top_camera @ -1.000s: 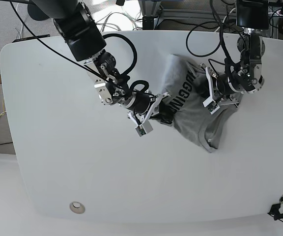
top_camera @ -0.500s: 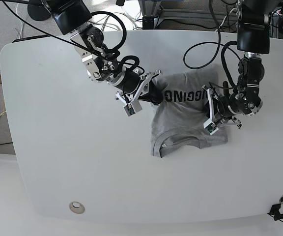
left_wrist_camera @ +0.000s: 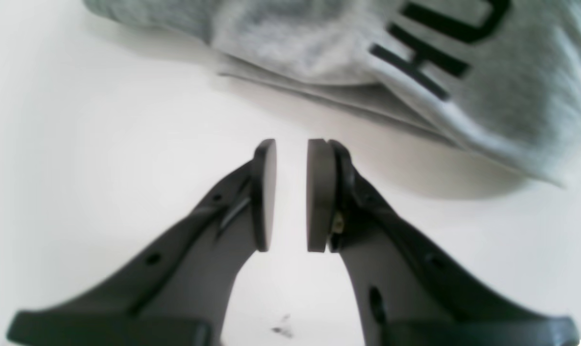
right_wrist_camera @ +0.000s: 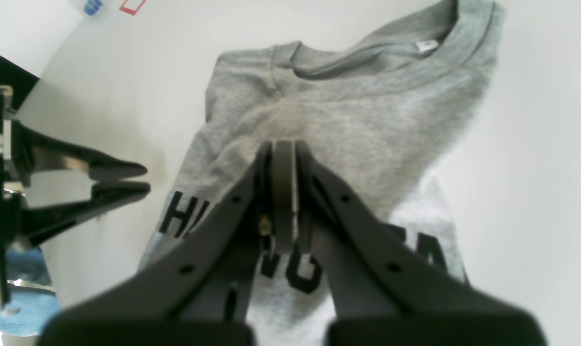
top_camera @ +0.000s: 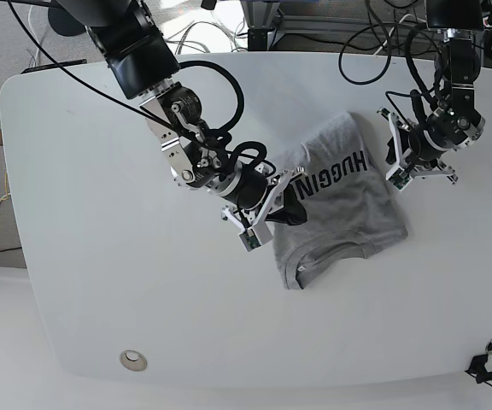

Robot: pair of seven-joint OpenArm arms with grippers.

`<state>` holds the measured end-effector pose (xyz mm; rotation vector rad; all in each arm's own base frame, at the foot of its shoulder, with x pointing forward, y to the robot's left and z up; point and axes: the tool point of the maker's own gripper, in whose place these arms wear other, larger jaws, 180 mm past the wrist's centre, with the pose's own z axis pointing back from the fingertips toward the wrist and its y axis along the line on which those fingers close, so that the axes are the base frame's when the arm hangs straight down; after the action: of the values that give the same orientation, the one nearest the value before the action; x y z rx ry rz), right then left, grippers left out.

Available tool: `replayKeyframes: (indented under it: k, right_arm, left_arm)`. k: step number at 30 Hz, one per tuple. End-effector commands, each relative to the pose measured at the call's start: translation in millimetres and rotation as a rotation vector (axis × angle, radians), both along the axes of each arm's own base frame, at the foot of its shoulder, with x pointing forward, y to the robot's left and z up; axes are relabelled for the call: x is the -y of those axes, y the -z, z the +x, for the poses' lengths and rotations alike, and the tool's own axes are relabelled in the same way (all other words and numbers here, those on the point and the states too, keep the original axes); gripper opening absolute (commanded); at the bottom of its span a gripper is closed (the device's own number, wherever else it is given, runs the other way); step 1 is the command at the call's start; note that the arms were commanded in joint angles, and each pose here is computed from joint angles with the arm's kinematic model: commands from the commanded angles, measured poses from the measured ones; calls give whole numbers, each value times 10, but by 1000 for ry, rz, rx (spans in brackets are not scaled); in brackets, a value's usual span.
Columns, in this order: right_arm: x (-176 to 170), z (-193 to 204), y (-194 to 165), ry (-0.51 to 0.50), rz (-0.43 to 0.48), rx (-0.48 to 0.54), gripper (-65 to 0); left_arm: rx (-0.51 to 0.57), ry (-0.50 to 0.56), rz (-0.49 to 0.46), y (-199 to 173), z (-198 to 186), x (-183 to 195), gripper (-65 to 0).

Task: Fold the T-shirt properly
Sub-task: 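Lower the folded shirt onto the table and open both grippers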

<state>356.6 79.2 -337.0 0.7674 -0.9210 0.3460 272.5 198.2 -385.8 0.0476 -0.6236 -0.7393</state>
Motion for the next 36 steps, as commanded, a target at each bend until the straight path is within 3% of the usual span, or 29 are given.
replayKeyframes:
  k: [1, 10, 14, 19, 25, 31, 36]
  right_arm:
    - [-79, 129, -150, 9, 41, 33, -650]
    - [134, 322, 178, 76, -1, -9, -650]
    - [347, 200, 389, 91, -42, -40, -650]
    - [489, -43, 437, 82, -55, -39, -650]
    - [417, -325, 434, 68, -25, -55, -650]
    - [399, -369, 423, 65, -18, -56, -650]
    - [538, -313, 188, 55, -36, 26, -650]
  left_arm:
    - [31, 19, -27, -83, 0, 77, -560]
    - [-11, 6, -72, 72, -112, 211, -560]
    - [-25, -4, -82, 152, 76, 192, -560]
    - [-34, -33, -86, 197, 323, 92, -560]
    - [-27, -52, -95, 177, 492, 45, -560]
    - [-5, -57, -96, 109, 544, 25, -560]
    - [106, -124, -94, -232, 663, -202, -563]
